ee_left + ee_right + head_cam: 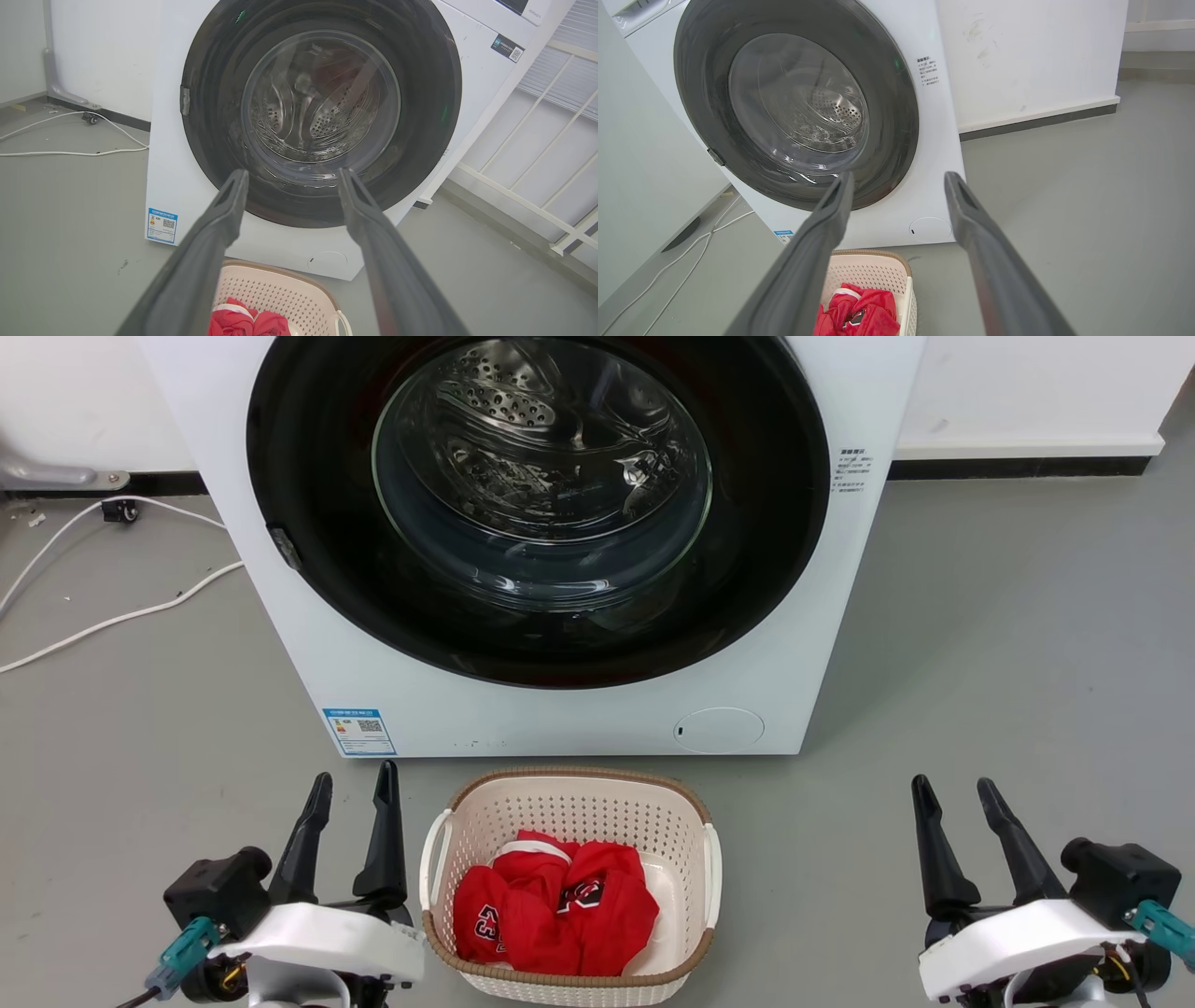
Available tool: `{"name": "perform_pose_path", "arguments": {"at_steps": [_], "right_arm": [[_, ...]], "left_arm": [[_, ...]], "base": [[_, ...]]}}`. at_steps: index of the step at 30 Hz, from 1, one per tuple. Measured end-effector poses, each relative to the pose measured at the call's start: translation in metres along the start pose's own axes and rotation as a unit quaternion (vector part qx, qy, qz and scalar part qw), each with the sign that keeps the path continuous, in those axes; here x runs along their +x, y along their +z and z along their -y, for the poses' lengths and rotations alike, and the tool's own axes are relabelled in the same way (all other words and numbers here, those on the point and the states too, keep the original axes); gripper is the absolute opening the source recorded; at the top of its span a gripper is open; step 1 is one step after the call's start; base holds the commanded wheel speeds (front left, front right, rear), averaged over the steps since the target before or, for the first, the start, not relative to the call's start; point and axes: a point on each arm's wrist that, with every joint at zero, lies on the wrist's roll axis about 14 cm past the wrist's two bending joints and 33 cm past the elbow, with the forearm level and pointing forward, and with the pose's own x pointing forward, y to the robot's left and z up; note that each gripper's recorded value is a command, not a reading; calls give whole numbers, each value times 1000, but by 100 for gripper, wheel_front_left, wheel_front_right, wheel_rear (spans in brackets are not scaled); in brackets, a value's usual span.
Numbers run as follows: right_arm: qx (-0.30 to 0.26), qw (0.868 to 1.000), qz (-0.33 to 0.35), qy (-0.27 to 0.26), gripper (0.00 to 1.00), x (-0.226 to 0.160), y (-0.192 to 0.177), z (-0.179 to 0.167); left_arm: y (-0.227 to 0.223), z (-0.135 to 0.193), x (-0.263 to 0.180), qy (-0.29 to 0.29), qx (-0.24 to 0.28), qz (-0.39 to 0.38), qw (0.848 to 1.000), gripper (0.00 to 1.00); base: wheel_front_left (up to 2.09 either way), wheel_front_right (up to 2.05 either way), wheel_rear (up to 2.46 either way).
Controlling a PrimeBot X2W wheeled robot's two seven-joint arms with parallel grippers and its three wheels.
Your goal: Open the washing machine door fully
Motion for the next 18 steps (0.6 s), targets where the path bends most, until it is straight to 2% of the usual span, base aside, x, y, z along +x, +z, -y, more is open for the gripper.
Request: {"name": "perform_pose_path", "arguments": {"at_steps": [18], "right_arm": [[-77, 997, -4, 15, 100, -1, -2, -5]], "left_arm": [[0, 8, -2, -19, 78, 7, 997, 100]], "base": [[0, 0, 0]]}}
